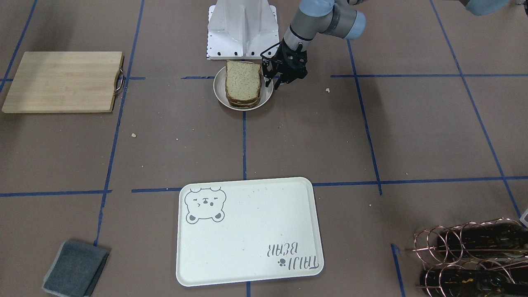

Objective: Make sandwich and place on tray
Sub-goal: 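Close the left gripper on the plate rim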

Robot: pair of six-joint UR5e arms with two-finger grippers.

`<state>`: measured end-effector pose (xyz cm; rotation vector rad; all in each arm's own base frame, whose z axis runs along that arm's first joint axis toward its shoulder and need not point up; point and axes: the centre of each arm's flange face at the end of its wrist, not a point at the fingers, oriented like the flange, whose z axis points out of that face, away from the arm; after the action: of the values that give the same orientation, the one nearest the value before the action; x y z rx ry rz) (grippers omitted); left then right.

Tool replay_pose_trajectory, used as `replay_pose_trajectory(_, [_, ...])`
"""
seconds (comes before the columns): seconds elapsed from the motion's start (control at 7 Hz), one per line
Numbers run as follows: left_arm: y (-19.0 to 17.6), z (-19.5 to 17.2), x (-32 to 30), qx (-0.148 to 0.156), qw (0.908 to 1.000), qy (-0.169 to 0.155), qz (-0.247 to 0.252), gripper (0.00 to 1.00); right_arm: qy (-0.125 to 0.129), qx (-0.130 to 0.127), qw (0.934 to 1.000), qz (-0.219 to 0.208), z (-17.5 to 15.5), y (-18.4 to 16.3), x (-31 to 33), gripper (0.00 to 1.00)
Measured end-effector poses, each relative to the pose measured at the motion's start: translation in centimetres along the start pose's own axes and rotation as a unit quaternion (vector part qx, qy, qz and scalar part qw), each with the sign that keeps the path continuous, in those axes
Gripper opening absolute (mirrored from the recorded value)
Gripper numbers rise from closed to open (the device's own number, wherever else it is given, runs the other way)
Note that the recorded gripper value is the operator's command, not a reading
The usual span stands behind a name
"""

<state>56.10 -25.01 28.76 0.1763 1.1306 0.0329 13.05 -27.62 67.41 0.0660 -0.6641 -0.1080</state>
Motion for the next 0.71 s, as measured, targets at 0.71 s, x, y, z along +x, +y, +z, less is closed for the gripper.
replay_pose_trajectory(0.71, [-2.5, -1.4, 0.5, 0.004, 0.9999, 0.013, -0.002, 0.0, 0.001, -0.005, 1.0, 0.005, 0.8, -0.1, 0.9, 1.0])
